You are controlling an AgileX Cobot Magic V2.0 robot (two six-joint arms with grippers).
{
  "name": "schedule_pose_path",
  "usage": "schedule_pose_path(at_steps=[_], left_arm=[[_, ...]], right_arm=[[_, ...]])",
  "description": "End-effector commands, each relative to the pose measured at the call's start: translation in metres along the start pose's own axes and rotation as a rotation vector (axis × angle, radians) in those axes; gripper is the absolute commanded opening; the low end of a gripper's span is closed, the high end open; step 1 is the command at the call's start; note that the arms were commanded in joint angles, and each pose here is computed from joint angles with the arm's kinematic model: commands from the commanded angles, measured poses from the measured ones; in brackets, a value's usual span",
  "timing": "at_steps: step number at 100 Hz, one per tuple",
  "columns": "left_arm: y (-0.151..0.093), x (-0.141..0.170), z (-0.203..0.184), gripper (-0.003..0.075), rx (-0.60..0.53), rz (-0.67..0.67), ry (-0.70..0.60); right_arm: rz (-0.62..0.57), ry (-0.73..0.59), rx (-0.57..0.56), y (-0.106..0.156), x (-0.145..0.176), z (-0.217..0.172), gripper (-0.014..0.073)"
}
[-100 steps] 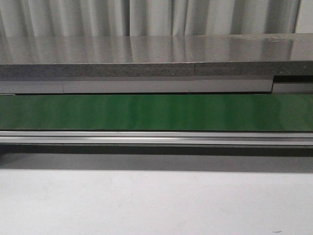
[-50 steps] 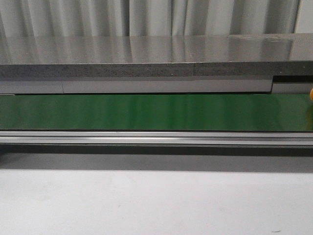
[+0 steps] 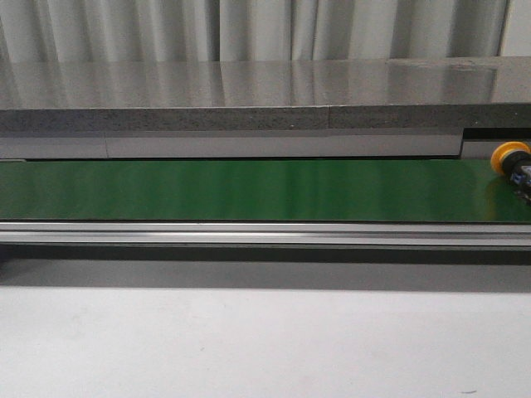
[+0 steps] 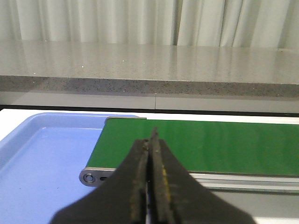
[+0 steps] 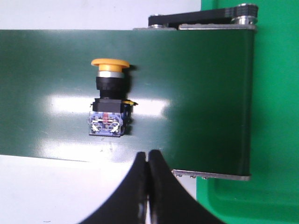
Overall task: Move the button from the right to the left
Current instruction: 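Open the right gripper and withdraw it from the button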
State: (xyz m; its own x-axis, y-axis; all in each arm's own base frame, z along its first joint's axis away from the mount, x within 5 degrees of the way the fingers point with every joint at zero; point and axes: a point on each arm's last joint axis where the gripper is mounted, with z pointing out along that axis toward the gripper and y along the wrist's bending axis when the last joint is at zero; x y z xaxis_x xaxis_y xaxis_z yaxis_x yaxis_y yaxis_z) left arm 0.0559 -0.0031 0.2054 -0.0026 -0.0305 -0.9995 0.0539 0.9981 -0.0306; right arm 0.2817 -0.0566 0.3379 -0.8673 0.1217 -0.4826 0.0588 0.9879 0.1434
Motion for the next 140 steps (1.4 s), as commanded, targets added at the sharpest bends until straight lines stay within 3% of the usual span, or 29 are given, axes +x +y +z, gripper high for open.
schedule_pose_path(at_steps=[1, 41, 110, 140], left_arm=[[0.000, 0.006, -0.001, -0.0020, -0.001, -0.009, -0.067], [0.000, 0.006, -0.001, -0.0020, -0.001, -0.009, -0.067], [0.000, 0.005, -0.001, -0.0020, -0.002, 0.023, -0.082], [0.000, -0.002, -0.002, -0.0020, -0.002, 0.048, -0.138]], right_arm=[[-0.033, -0.175, -0.008, 0.016, 0.003, -0.031, -0.0066], [-0.170, -0.427, -0.060, 0.058, 0.061, -0.072, -0.0066], [-0.168, -0.807, -0.007, 0.045, 0.196, -0.072, -0.0066], [-0.189, -0.946, -0.008, 0.044, 0.235, -0.077, -0.0066]])
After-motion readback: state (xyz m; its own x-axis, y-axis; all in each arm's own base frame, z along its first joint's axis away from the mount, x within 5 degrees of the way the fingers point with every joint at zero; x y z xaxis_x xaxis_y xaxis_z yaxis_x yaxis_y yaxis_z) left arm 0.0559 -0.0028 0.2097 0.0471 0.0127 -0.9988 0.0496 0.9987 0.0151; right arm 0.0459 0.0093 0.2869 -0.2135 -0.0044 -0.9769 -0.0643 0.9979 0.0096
